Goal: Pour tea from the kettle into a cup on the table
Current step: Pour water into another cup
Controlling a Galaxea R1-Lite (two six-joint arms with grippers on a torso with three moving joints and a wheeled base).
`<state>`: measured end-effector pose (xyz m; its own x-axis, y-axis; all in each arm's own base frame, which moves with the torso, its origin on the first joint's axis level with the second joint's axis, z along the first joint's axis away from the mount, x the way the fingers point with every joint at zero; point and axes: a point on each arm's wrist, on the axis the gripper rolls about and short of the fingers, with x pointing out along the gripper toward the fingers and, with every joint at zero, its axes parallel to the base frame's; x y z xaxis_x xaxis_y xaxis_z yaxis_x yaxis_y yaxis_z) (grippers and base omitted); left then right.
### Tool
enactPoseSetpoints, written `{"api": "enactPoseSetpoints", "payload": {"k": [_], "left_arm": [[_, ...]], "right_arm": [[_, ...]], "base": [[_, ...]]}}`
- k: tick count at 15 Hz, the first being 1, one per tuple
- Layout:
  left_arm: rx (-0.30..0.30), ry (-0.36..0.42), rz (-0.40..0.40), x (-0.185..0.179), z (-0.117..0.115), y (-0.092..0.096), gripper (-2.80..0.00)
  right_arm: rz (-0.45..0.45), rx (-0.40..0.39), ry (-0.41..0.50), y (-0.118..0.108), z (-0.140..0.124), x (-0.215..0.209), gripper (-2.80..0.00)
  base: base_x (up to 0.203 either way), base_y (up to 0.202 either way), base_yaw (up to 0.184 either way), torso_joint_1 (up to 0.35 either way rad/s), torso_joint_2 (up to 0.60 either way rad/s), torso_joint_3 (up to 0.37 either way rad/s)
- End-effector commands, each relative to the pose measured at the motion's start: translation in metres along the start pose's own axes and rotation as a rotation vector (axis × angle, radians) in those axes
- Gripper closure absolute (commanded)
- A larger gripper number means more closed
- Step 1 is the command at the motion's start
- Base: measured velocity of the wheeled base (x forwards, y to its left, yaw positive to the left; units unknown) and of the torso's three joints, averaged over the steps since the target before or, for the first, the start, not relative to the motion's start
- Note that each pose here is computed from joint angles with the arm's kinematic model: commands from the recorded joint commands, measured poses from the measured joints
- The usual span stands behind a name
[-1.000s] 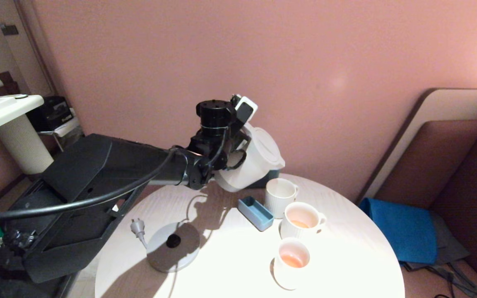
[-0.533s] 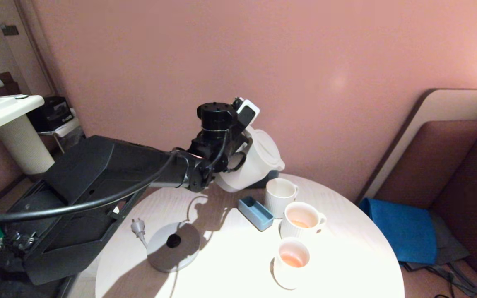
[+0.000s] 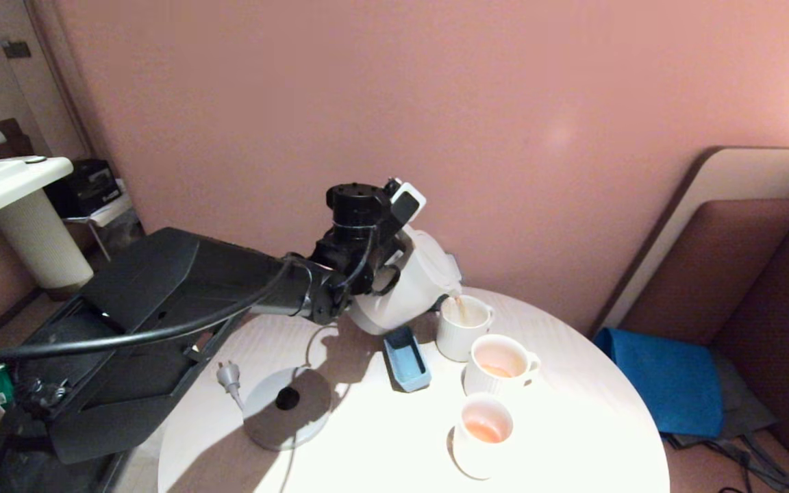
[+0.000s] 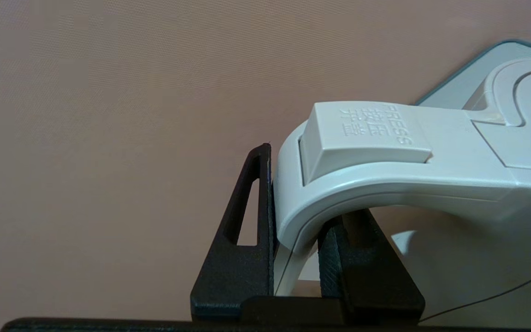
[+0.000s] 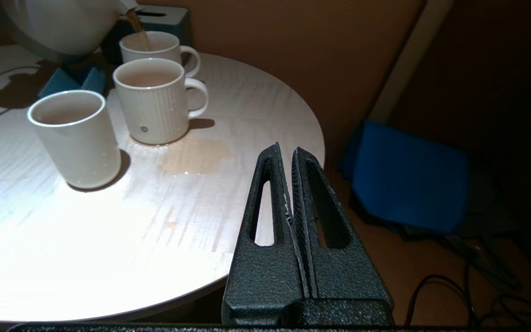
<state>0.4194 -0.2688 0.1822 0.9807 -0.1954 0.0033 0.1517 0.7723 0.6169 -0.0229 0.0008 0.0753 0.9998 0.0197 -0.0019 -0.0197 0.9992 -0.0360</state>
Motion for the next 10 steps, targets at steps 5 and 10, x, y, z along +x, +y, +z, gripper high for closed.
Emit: {"api": "enactPoseSetpoints", "payload": {"k": [5, 10], "left_arm": [[-0.011, -0.027, 0.018, -0.0020, 0.0087, 0.0056, 0.00], [-0.016, -0.040, 0.028, -0.0009, 0.0132, 0.0086, 0.00]], "right_arm": [[0.002, -0.001, 0.001, 0.0000, -0.0001, 0.0001, 0.00], [0.002, -0.001, 0.001, 0.0000, -0.0001, 0.0001, 0.00]], "base": [[0.000, 0.000, 0.000, 0.000, 0.00, 0.000], [0.000, 0.000, 0.000, 0.000, 0.00, 0.000]]}}
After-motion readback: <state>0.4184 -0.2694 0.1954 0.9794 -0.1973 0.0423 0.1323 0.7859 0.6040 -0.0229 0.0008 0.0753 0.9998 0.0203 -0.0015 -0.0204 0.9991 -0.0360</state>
